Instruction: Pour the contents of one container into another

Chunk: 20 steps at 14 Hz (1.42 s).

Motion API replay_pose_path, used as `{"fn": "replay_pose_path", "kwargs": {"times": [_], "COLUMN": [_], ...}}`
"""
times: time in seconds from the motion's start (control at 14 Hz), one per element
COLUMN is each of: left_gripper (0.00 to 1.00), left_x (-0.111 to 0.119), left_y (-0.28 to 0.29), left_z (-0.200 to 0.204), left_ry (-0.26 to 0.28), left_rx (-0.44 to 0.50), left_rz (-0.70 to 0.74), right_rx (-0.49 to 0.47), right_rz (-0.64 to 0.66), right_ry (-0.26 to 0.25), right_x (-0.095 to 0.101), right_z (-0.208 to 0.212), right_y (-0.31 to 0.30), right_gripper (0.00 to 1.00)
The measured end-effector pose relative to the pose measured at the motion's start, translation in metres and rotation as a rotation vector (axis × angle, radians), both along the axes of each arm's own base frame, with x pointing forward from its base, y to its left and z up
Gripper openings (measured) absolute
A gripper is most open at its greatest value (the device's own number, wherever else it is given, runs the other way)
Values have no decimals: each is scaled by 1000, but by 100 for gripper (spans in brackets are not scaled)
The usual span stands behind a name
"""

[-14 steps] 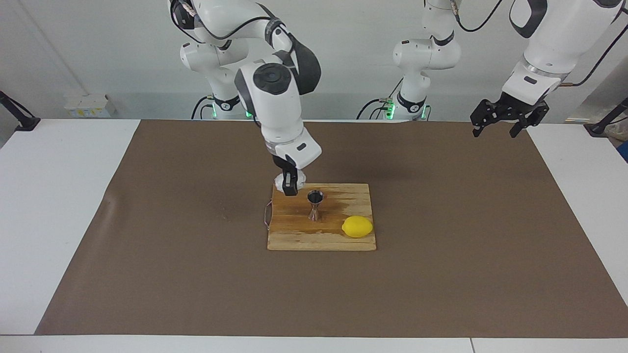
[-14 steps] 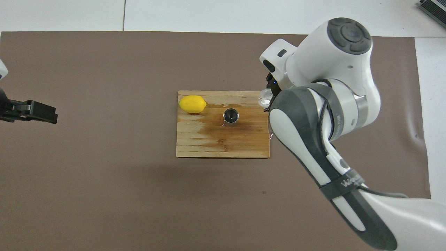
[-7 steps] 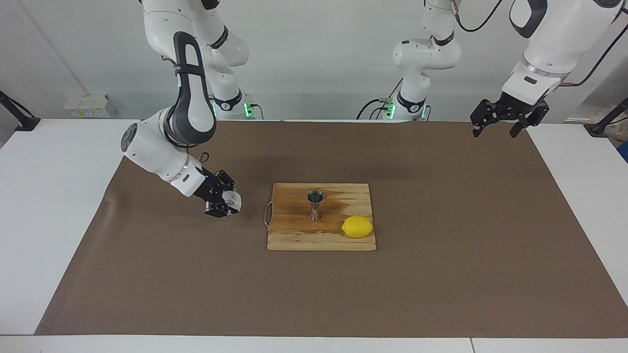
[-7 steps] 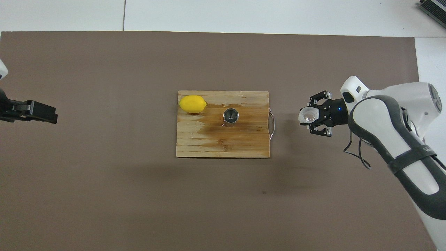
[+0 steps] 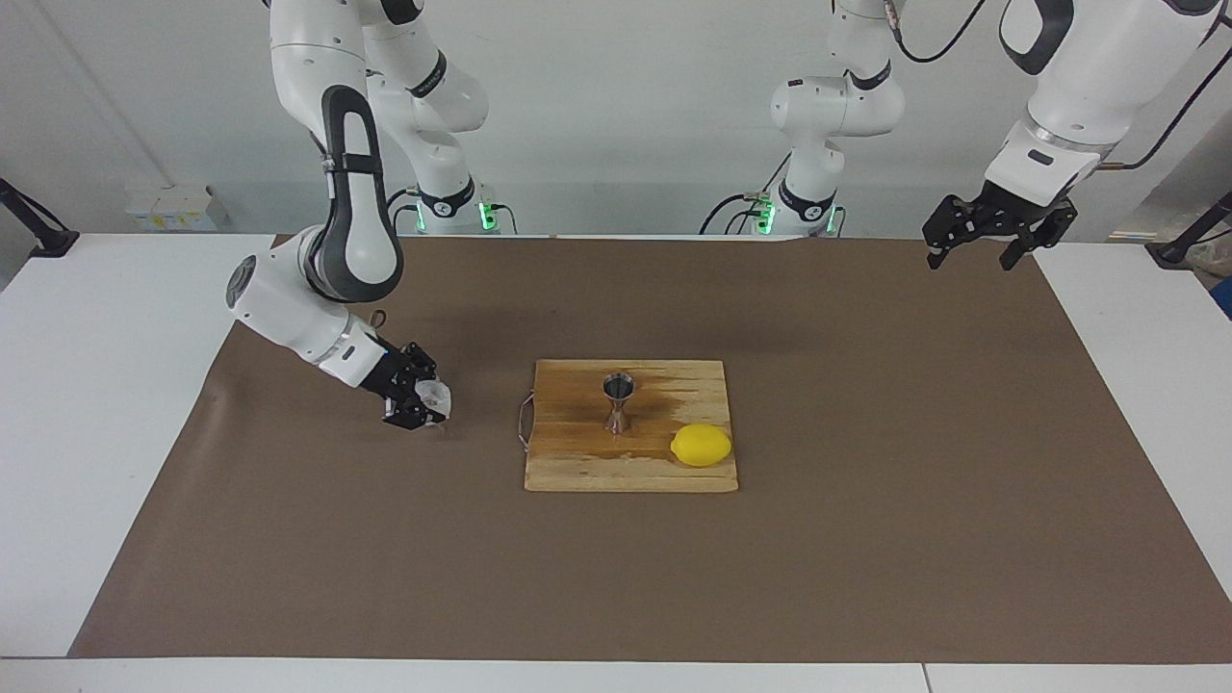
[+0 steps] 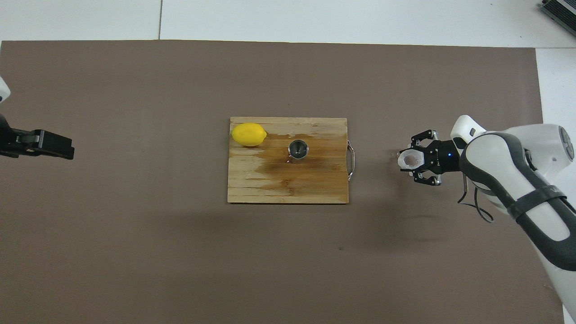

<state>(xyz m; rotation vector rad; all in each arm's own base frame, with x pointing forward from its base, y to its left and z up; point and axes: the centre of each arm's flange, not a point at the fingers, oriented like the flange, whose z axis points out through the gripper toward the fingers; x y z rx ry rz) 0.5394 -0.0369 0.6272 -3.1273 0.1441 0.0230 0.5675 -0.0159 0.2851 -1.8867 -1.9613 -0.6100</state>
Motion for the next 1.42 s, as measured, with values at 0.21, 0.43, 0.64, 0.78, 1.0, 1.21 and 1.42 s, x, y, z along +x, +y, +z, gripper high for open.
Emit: {"fn": "replay_pose_path", "kwargs": {"times": [0.21, 0.43, 0.64, 0.78, 1.0, 1.21, 1.42], "left_gripper": [100, 100, 100, 100, 100, 100, 100], "left_x": [0, 0, 0, 0, 0, 0, 0], "left_y": [0, 0, 0, 0, 0, 0, 0], "left_z": [0, 0, 0, 0, 0, 0, 0], "left_ry": [0, 0, 0, 0, 0, 0, 0], "left_rx": [0, 0, 0, 0, 0, 0, 0], "left_rz": [0, 0, 0, 0, 0, 0, 0], "right_rx": [10, 16, -3, -102, -229, -376, -453], "right_rz": [-8, -50, -122, -191, -329, -476, -658], "right_ry": [7, 20, 81, 128, 190, 236, 293], "right_x": [0, 3, 0, -3, -8, -11, -13], "right_z": [-6, 8, 43, 71, 98, 100, 101], "right_y": [-3, 9, 28, 40, 60, 78, 83], "right_gripper": [74, 100, 100, 100, 100, 100, 100]}}
